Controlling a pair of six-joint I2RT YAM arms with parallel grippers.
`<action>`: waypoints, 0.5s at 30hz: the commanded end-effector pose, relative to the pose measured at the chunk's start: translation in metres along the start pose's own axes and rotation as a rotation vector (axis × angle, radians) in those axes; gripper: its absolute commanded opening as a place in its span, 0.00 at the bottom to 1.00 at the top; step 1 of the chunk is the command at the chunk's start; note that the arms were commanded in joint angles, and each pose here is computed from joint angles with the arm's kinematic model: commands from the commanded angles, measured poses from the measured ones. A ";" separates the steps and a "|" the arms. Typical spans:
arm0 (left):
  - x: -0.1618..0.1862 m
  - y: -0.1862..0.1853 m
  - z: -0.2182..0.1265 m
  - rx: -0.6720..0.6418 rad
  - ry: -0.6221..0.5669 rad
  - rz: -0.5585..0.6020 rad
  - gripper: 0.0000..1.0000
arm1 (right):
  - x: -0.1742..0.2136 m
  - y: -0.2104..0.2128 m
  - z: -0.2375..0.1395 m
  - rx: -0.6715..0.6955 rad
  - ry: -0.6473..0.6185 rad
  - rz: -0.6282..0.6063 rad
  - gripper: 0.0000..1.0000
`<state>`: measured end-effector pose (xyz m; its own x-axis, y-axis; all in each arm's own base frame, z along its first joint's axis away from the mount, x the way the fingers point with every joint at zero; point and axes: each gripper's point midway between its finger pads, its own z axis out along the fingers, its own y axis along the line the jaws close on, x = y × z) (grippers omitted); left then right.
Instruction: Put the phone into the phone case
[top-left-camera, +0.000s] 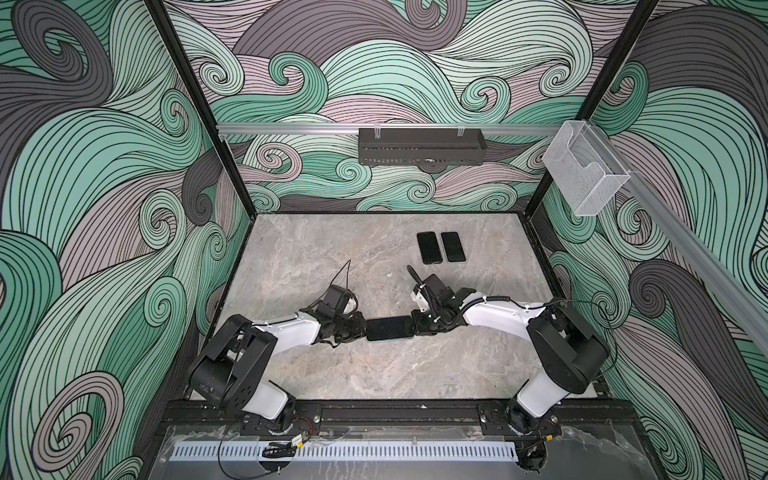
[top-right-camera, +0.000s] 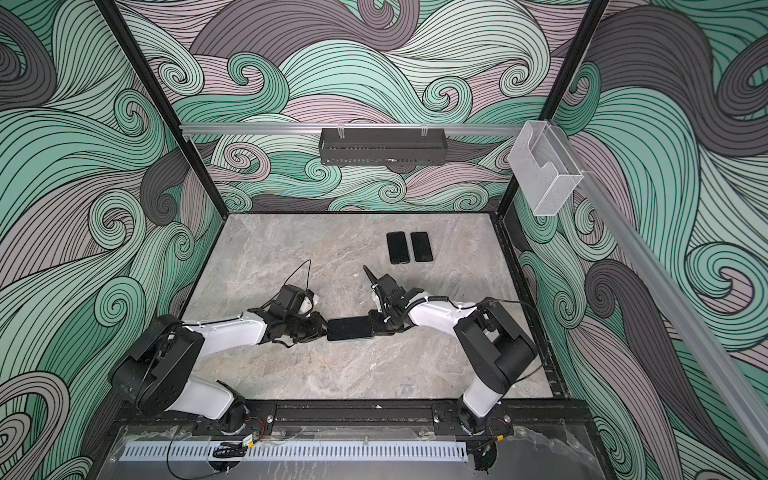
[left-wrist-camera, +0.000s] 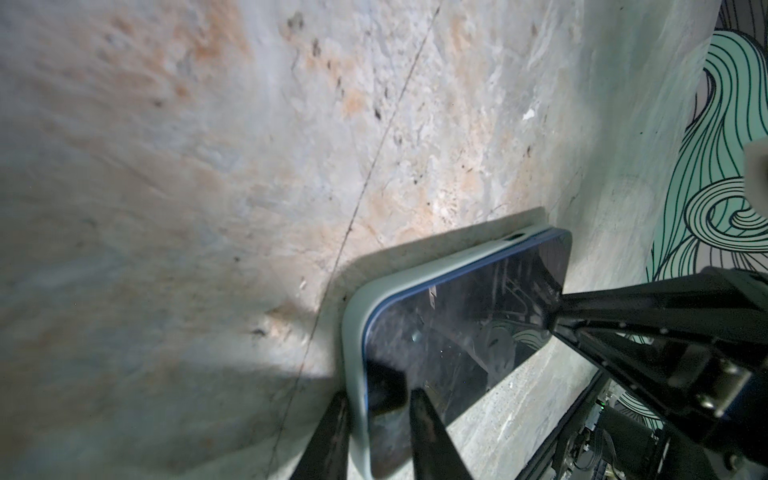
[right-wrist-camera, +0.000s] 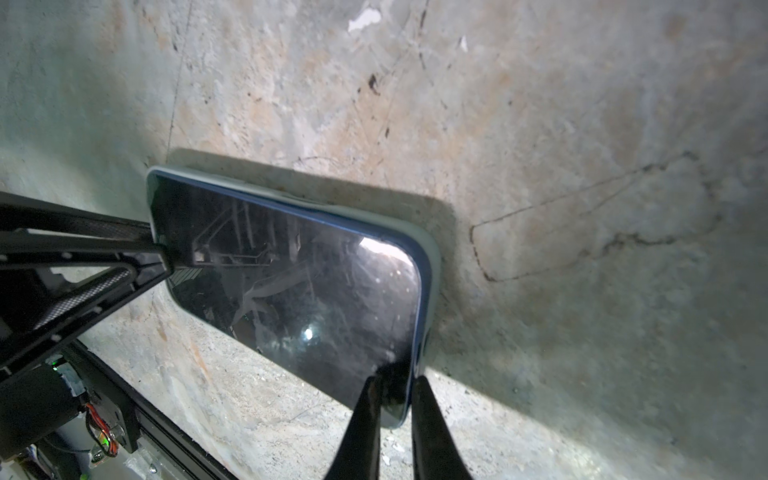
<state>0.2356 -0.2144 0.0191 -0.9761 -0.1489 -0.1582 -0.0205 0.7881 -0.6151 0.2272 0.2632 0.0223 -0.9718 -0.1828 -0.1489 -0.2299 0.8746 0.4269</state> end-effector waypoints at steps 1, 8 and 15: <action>-0.002 -0.012 0.005 0.038 0.011 0.037 0.28 | 0.022 -0.006 0.033 -0.002 0.093 0.003 0.14; 0.000 -0.009 0.004 0.033 0.010 0.032 0.28 | 0.034 -0.014 0.048 0.056 0.146 0.002 0.12; 0.001 -0.008 0.005 0.030 0.011 0.031 0.28 | 0.043 -0.019 0.058 0.097 0.183 -0.007 0.12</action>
<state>0.2356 -0.2143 0.0190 -0.9760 -0.1492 -0.1583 -0.0209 0.7886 -0.6146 0.2271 0.2632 0.0178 -0.9808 -0.1758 -0.0842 -0.1949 0.8937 0.4041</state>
